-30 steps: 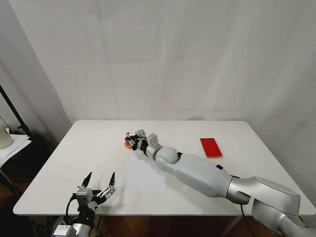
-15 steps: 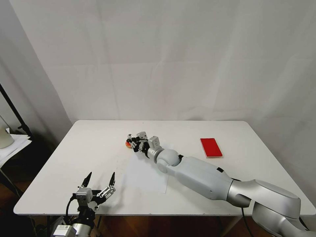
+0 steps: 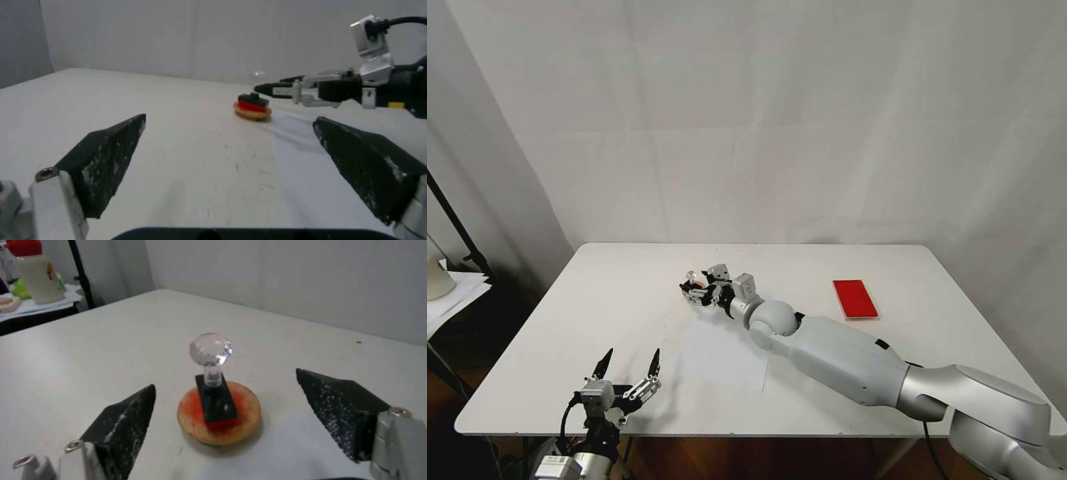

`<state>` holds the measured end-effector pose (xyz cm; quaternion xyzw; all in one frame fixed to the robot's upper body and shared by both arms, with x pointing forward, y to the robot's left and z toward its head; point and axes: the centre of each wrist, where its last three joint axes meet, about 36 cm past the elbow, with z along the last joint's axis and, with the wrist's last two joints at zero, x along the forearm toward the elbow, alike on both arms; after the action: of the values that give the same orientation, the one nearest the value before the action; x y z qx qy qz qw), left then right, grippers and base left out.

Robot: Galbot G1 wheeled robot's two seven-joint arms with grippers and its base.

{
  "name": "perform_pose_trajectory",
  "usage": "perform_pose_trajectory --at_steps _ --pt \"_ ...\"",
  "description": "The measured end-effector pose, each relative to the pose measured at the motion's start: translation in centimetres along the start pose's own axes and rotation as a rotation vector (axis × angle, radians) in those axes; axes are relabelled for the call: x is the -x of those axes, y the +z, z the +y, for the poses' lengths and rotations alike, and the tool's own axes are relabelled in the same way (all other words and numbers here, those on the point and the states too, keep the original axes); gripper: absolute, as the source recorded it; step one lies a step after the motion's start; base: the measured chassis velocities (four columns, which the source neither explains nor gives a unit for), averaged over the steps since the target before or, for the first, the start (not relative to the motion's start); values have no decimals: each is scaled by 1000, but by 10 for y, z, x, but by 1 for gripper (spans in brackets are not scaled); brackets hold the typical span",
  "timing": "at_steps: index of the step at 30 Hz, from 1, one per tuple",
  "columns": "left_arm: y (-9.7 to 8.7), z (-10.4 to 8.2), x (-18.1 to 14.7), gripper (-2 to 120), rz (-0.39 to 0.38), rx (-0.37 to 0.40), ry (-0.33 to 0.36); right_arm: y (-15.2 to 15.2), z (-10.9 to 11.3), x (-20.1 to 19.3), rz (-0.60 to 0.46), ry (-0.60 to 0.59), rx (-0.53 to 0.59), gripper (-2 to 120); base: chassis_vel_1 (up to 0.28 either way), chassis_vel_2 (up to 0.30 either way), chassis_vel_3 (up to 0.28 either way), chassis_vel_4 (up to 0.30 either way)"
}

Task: Pick up the stamp from the ink pad and place it onto another ink pad.

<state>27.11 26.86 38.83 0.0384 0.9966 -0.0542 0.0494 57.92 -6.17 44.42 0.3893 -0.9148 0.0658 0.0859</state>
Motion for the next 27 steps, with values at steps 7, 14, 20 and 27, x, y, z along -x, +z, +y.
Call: perform_pose_trajectory --at_steps 7,14,20,27 --pt "0 0 0 100 0 0 0 6 -37 -96 11 35 -173 107 0 0 0 0" --pt "0 0 0 100 -1 0 0 19 -65 -202 -42 201 -197 114 0 0 0 0" --pt "0 0 0 100 0 0 0 37 -48 -281 -98 406 -96 113 0 0 0 0" --pt "0 0 0 100 0 0 0 61 -8 -329 -131 566 25 104 0 0 0 0"
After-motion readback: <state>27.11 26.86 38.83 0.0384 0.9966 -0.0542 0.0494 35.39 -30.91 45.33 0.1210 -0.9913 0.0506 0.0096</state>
